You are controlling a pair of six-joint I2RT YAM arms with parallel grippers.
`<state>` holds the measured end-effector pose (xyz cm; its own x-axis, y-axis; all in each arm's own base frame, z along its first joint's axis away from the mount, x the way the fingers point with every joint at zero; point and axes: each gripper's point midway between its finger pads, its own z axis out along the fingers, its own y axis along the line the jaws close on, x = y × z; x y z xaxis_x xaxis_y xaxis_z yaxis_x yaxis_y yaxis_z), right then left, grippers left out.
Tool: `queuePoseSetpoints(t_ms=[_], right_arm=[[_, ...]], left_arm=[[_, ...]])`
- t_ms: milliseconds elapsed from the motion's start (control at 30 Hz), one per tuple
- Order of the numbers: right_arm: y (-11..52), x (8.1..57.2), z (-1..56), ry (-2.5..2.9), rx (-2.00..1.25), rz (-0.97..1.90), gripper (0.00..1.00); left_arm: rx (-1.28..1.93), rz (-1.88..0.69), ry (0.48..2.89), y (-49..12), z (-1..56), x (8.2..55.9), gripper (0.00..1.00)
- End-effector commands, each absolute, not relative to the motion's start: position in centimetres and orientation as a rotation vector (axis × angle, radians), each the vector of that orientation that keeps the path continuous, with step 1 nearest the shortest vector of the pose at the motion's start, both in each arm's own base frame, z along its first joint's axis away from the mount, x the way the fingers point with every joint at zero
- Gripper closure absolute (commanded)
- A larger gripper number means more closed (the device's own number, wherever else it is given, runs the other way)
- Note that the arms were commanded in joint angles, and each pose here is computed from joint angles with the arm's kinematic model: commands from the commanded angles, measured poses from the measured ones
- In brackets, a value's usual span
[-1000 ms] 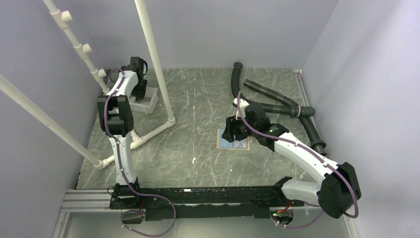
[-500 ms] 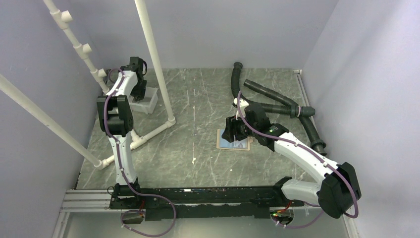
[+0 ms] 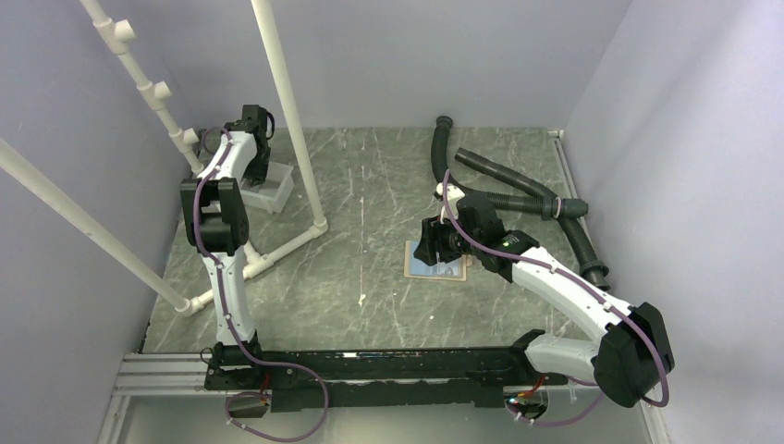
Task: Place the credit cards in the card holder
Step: Pick up the credit card from the storage box.
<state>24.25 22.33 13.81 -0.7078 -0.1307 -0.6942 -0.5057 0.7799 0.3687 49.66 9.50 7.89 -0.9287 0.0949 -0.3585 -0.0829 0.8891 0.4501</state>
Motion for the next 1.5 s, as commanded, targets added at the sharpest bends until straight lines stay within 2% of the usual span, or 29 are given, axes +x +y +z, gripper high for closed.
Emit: queuePoseSetpoints(t_ms=[0, 567, 767, 1100, 1267, 1367, 1467], right_arm=[[22.9, 24.7, 14.6, 2.244, -0.489, 0.741, 0.41], [23.0, 24.7, 14.6, 2.241, -0.492, 0.746, 0.4], [23.0, 24.7, 14.6, 2.244, -0.492, 0.746, 0.4], [22.9, 24.7, 14.5, 2.248, -0.491, 0.741, 0.4], [23.0, 24.7, 14.5, 2.251, -0.491, 0.741, 0.4], [22.9, 24.8, 14.3, 2.259, -0.488, 0.738, 0.4], [23.0, 24.8, 14.3, 2.263, -0.489, 0.738, 0.4]], left_arm=[[-0.048, 0.73, 2.587, 10.9, 12.2, 49.7, 0.4], [-0.051, 0.721, 2.589, 10.7, 12.4, 49.5, 0.53], [-0.051, 0.711, 2.599, 10.5, 12.1, 49.4, 0.66], [-0.034, 0.662, 2.609, 9.1, 12.6, 49.3, 0.78], [-0.054, 0.578, 2.604, 7.9, 13.7, 49.2, 0.87], [-0.07, 0.552, 2.593, 7.6, 14.9, 48.9, 0.96], [-0.1, 0.532, 2.564, 7.4, 16.6, 48.5, 0.99]])
